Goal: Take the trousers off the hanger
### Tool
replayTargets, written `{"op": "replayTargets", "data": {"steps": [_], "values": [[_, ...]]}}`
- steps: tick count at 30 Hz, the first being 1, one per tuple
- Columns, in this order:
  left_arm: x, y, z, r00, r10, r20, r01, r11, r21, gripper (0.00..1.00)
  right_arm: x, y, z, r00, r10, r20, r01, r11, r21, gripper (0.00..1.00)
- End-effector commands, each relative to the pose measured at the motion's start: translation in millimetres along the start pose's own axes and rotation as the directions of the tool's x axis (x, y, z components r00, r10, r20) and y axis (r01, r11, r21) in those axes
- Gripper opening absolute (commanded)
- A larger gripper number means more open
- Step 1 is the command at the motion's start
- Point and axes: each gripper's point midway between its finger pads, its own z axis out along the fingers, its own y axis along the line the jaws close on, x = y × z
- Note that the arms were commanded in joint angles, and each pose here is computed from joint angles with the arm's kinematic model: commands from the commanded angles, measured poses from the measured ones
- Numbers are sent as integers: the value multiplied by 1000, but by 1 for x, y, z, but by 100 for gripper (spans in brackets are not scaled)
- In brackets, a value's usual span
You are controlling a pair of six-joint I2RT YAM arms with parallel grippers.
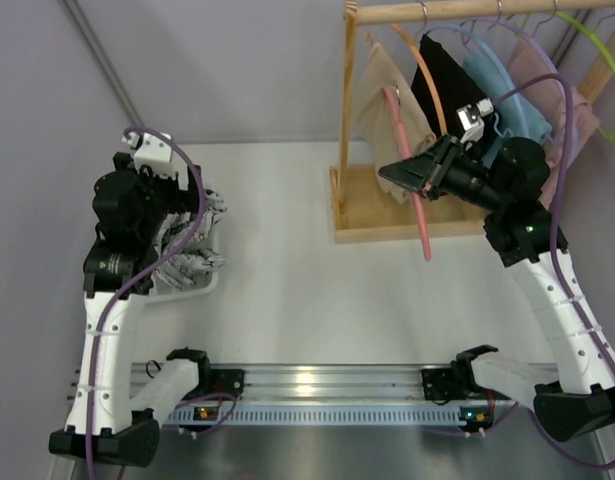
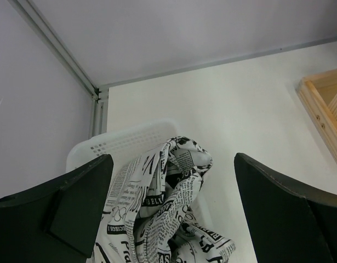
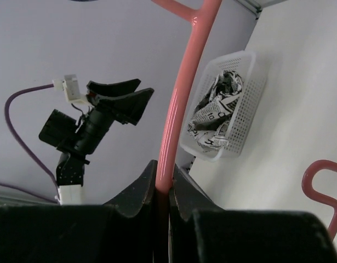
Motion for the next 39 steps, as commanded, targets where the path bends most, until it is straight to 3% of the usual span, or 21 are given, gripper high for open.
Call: {"op": "replayTargets", "data": {"steps": [1, 9, 16, 26, 39], "values": [[-25, 0, -9, 998, -3, 65, 2, 1000, 11, 98, -11, 66, -17, 993, -105, 54, 113, 978, -176, 0], [-28, -3, -5, 998, -20, 65, 18, 999, 32, 98, -28, 104, -7, 990, -113, 78, 132, 943, -304, 0], [-34, -4, -7, 996, -50, 78, 47, 998, 37, 98, -52, 104, 28, 993, -89, 76, 109, 941, -320, 0], [-29, -5, -11, 994, -78, 75, 75, 997, 32, 98, -95, 100, 68, 988, -76, 137, 113, 951, -288, 0], [-18, -7, -8, 994, -99, 49, 98, 995, 32, 98, -112, 59, 104, 990, 30, 134, -6, 984, -180, 0]]}}
